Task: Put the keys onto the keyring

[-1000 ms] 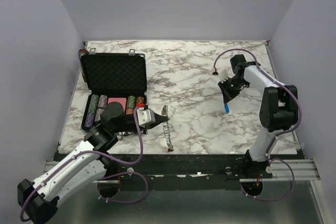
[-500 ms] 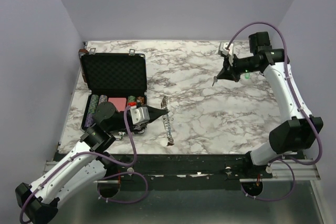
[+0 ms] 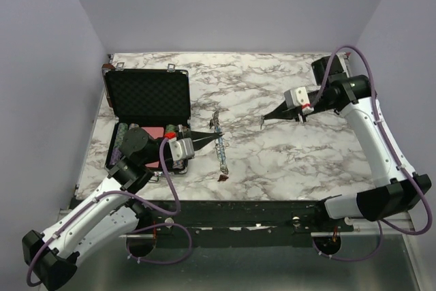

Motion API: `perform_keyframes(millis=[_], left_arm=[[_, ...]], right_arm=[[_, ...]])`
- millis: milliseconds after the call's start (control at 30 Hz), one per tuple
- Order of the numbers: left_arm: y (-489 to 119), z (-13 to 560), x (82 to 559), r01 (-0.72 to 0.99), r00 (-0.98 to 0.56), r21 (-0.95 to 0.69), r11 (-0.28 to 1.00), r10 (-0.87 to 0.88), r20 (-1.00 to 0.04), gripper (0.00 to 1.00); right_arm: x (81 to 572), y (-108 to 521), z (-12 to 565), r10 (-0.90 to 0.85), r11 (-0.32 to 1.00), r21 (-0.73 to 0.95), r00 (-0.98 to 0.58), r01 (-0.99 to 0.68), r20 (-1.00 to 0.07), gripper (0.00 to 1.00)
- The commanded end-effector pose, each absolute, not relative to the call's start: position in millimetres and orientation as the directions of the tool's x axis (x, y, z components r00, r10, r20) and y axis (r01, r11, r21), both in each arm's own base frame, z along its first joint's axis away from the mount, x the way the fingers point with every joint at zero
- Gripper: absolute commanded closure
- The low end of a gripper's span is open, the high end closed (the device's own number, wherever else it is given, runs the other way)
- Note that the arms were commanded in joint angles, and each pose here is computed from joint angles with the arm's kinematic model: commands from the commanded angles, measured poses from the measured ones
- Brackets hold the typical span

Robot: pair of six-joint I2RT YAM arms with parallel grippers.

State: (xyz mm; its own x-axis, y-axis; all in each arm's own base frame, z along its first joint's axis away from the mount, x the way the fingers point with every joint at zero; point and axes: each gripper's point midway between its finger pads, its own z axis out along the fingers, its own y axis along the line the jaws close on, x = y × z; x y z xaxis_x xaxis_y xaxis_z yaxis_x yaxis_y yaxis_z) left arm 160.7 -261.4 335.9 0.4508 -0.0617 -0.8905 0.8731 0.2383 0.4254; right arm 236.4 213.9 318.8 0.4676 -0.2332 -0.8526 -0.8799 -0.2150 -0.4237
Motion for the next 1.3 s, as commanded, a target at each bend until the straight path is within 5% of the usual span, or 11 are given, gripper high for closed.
perform_keyframes(millis=[0,333,733,1267], left_arm=[[-266,336,158,0.825,0.551,0.521,0.216,-0.111,-0.827,1.0],[-279,309,169,0.842,0.516,0.49,0.226,-0.073,-0.854,1.0],[-292,294,155,0.852,0.511,0.496,0.169,-0.059,-0.858,1.0],[-298,286,168,0.837,0.493,0.468,0.284,-0.016,-0.87,1.0]], right_arm=[[192,224,309,-0.168,-0.338,-0.469,0.543,-0.816,-0.823,1.0],[184,247,281,-0.286,-0.432,-0.375,0.519,-0.82,-0.806,1.0],[151,256,275,-0.052,-0.528,-0.497,0.61,-0.689,-0.791,1.0],[173,289,302,-0.184,-0.274,-0.371,0.427,-0.887,-0.885,1.0]])
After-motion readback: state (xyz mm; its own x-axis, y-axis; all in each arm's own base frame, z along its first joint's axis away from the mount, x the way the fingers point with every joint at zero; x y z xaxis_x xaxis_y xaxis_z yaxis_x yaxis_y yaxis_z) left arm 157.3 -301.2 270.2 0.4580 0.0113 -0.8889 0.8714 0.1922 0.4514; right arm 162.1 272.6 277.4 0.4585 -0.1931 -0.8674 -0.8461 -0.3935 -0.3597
